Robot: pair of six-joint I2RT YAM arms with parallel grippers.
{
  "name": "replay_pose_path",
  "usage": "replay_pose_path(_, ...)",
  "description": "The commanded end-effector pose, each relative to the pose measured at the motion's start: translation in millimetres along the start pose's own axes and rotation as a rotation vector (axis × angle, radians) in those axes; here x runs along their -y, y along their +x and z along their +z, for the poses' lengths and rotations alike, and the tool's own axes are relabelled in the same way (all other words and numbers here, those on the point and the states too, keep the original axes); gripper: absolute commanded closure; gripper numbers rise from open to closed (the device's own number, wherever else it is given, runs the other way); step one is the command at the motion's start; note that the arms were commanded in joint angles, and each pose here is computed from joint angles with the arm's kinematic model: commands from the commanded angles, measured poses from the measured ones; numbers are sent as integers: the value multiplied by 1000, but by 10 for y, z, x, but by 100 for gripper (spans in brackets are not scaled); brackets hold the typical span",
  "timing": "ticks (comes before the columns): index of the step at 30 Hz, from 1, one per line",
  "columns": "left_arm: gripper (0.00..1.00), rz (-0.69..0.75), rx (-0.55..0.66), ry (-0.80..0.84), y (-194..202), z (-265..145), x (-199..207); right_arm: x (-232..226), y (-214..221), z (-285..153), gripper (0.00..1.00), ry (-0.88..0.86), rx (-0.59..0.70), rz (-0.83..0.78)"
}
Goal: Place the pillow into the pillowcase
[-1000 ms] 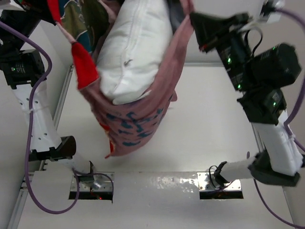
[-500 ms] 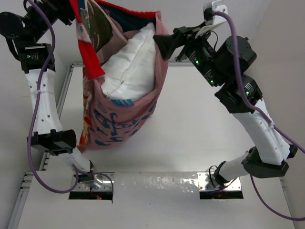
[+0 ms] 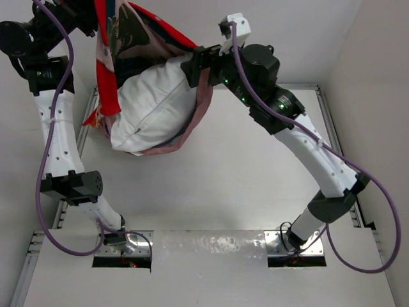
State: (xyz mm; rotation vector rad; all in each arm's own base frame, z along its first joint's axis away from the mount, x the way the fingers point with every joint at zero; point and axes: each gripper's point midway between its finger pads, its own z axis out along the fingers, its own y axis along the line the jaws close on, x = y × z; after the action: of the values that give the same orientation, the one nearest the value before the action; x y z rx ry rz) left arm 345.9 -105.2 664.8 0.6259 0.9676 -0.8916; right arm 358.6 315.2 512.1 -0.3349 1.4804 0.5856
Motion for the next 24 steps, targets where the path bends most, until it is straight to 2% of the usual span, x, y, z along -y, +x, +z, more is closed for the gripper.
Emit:
replay_pose_path(1, 100, 155, 147, 27, -601, 29, 477, -90, 83, 103, 1, -51, -19, 60)
replay_pose_path(3, 100, 168, 142, 18, -595, 31, 453, -24, 427, 143, 1, -25, -95, 49)
replay_pose_path(6, 100, 150, 144, 18, -587, 35, 437, -231, 673, 281, 1, -140, -102, 92)
replay_pose_path(7, 100, 141, 146, 14, -573, 37, 407, -286, 799, 390, 4, -158, -121, 107)
replay_pose_path(8, 100, 143, 147, 12, -575, 36, 406, -329, 830, 442, 14, -176, -122, 118)
replay_pose_path(10, 100, 140, 122, -7, -518, 34, 344, -382, 758, 548, 45, -187, -83, 174)
replay_pose_path(11, 100, 136, 102, -25, -480, 29, 298, -406, 770, 596, 94, -191, -73, 195)
replay_pose_path(12, 100, 158, 48, -66, -383, 7, 197, -360, 611, 645, 100, -169, -7, 234)
replay_pose_path(14, 86, 247, -21, -110, -253, -61, 34, -234, 307, 705, 100, -132, 105, 259)
replay_pose_path(15, 60, 259, -52, -116, -195, -101, 0, -135, 193, 733, 100, -87, 144, 269)
replay_pose_path(17, 31, 232, -142, -90, 15, -224, -59, 206, -296, 716, 100, 67, 285, 279)
replay_pose_path(18, 1, 217, -163, -104, 14, -336, -118, 441, -360, 769, 100, 141, 318, 280)
replay_pose_path(20, 0, 174, -207, -71, 37, -505, -117, 775, -800, 651, 100, 253, 463, 315)
replay_pose_path(23, 0, 169, -312, 27, 153, -703, 2, 899, -997, 579, 100, 305, 559, 339)
replay_pose_path(24, 0, 176, -346, 57, 176, -756, 82, 893, -954, 633, 100, 305, 555, 348)
